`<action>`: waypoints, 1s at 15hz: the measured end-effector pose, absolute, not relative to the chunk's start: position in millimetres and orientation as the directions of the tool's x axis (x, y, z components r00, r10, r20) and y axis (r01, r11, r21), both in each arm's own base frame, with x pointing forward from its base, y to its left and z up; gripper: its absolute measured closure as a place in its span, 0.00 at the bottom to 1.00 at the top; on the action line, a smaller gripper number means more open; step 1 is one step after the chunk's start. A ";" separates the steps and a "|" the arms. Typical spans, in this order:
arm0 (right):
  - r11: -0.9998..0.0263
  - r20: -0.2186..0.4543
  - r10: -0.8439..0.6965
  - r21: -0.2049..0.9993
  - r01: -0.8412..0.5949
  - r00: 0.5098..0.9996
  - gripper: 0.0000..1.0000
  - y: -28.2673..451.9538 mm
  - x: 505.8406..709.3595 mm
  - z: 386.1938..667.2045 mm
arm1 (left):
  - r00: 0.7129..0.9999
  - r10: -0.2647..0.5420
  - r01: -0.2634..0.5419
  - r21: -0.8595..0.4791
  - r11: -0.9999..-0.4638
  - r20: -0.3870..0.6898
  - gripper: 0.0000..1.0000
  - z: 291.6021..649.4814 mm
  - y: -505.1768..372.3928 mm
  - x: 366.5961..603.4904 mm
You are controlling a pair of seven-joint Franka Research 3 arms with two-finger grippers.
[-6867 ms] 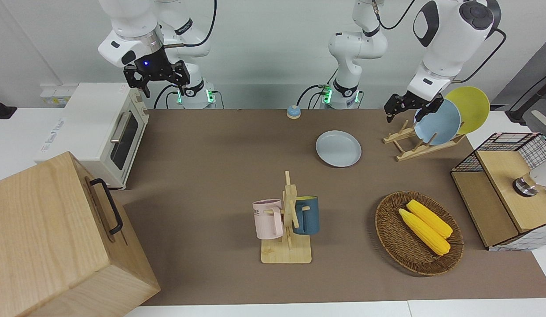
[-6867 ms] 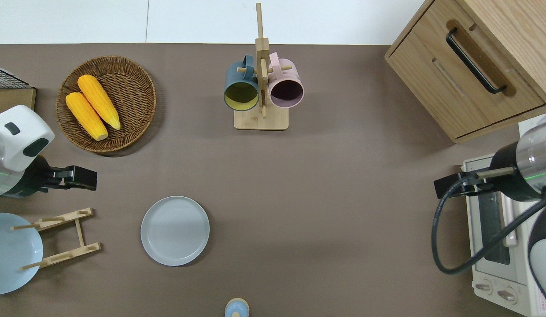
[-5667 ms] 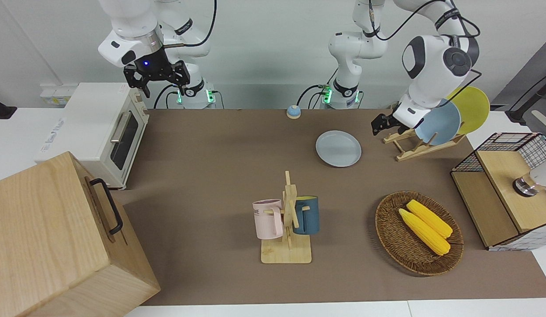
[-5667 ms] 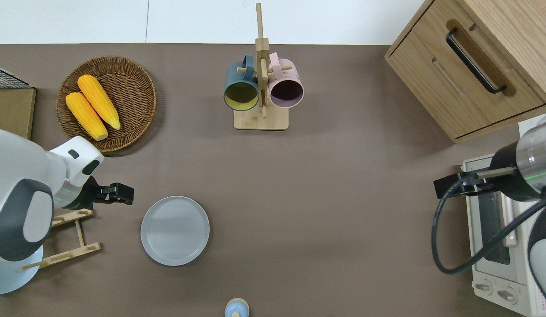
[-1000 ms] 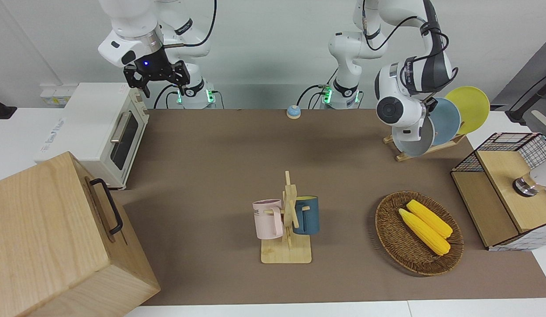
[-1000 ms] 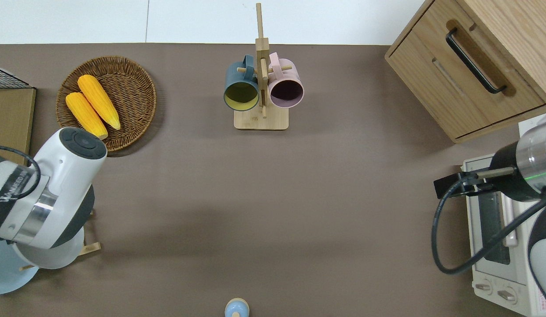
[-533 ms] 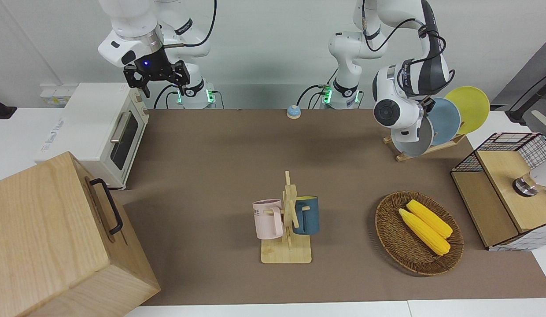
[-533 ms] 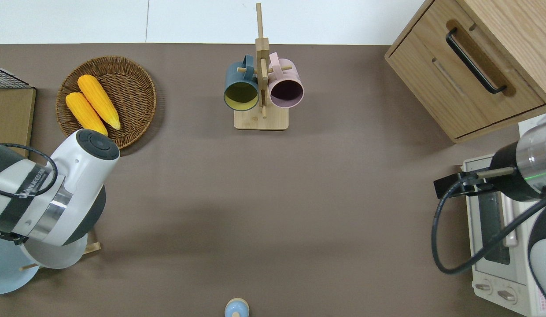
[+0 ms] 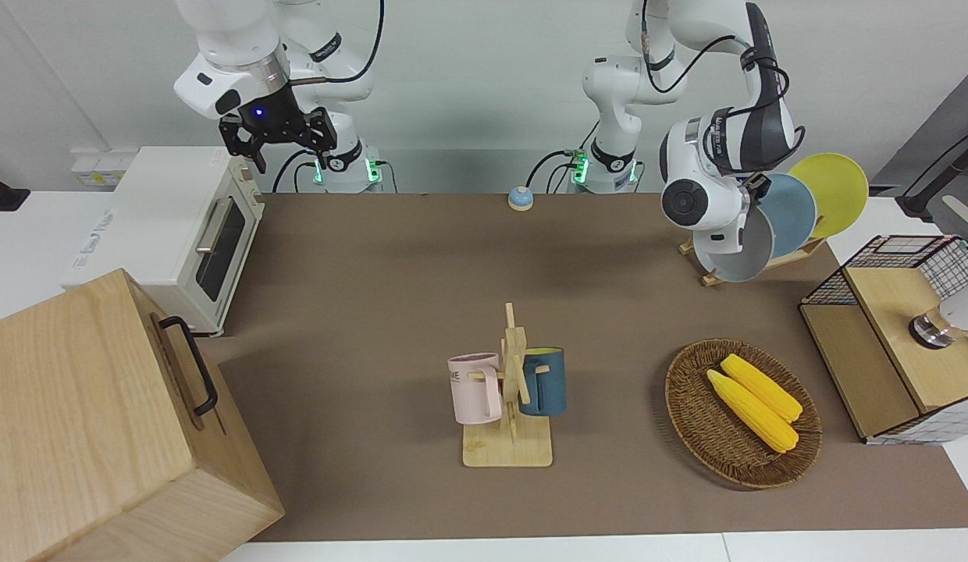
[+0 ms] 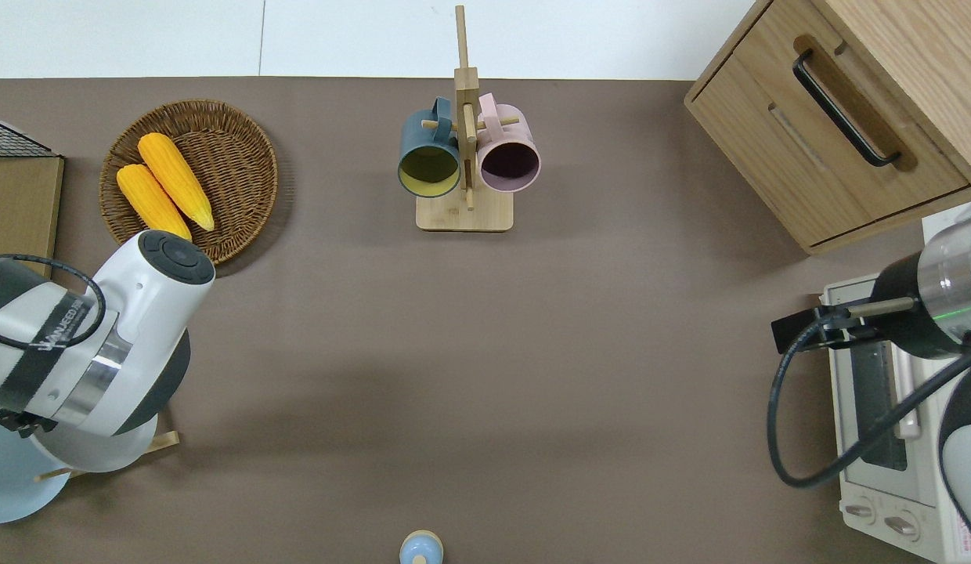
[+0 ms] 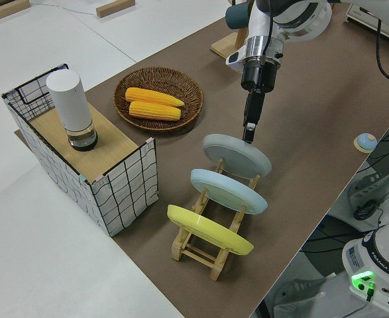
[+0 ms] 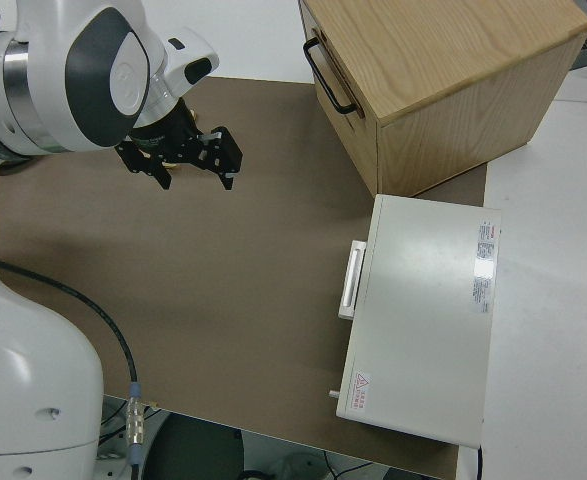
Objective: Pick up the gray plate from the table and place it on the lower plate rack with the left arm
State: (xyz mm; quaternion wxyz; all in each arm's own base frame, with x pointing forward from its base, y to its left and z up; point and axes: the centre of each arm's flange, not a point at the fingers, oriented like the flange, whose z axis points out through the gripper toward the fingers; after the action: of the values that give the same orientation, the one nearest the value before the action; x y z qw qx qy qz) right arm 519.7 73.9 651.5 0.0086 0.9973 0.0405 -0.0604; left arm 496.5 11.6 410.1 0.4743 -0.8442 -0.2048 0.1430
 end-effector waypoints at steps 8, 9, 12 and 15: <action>-0.997 -0.121 0.080 0.012 0.082 0.989 0.01 73.9 519.7 651.5 | 0.875 0.481 0.216 -0.851 -0.479 -0.048 0.01 412.5 6.7 498.2; -0.997 -0.121 0.080 0.012 0.082 0.989 0.01 73.9 519.7 651.5 | 0.872 0.487 0.229 -0.837 -0.497 -0.050 0.01 415.7 3.0 500.1; -0.997 -0.121 0.080 0.012 0.082 0.989 0.01 73.9 519.7 651.5 | 0.862 0.505 0.326 -0.714 -0.620 -0.045 0.01 437.9 -19.4 515.9; -0.997 -0.121 0.080 0.012 0.082 0.989 0.01 73.9 519.7 651.5 | 0.859 0.511 0.405 -0.585 -0.703 -0.019 0.01 466.0 -36.0 528.7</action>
State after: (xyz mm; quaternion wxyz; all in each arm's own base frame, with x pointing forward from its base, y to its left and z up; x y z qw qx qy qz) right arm 519.7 73.9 651.5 0.0086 0.9973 0.0405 -0.0604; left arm 528.7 -36.0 466.0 0.2941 -0.9182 -0.2494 0.0902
